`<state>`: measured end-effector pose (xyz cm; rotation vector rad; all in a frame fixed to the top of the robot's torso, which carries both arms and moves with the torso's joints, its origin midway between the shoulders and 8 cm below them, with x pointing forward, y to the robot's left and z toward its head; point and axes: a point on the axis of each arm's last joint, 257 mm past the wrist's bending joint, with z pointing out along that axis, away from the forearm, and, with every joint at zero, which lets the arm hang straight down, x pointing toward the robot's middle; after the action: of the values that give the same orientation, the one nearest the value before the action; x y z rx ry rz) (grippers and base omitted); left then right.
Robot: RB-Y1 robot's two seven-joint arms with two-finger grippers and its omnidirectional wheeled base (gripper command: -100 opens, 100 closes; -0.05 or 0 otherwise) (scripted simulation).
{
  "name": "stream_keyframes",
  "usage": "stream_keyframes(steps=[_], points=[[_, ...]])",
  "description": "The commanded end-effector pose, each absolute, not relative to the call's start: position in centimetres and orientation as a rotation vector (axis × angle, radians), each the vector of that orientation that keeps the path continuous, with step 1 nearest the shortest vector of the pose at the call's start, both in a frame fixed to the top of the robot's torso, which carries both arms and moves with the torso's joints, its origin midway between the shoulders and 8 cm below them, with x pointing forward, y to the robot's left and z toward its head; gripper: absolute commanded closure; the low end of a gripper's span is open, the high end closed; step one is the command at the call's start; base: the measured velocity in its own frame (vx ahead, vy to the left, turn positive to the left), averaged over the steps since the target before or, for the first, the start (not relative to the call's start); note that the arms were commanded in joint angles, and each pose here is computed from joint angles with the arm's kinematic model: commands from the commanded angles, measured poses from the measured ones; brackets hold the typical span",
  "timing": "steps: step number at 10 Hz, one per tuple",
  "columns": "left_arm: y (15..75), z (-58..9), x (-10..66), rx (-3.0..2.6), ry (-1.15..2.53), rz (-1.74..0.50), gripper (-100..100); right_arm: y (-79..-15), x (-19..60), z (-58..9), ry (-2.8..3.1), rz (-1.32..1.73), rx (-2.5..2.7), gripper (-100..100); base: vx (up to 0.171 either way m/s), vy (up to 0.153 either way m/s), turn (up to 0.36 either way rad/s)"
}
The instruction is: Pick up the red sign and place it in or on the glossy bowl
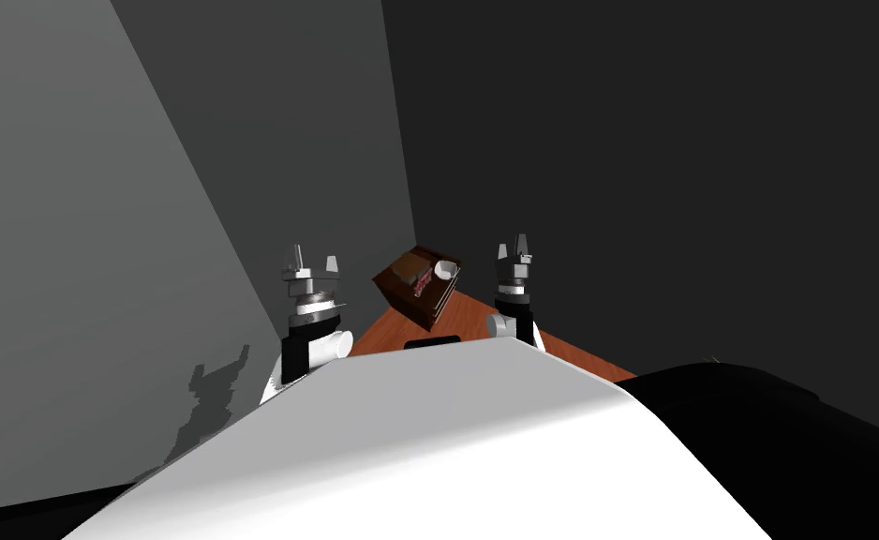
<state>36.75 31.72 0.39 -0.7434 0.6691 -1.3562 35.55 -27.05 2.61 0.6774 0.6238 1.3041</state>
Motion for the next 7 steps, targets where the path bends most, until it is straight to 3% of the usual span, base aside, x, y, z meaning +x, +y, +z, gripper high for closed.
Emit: stream_keyframes(steps=[1, 7], points=[[32.5, -0.2, 37.2, -0.768, 0.687, -1.345, -100, -27.0, 35.6, 2.6, 0.624, 1.304, 0.677, 0, -0.065, -0.06, 0.02], [38.7, -4.7, 40.2, -0.956, 0.762, -1.254, -100, -27.0, 35.6, 2.6, 0.624, 1.304, 0.677, 0, -0.06, -0.063, 0.045]])
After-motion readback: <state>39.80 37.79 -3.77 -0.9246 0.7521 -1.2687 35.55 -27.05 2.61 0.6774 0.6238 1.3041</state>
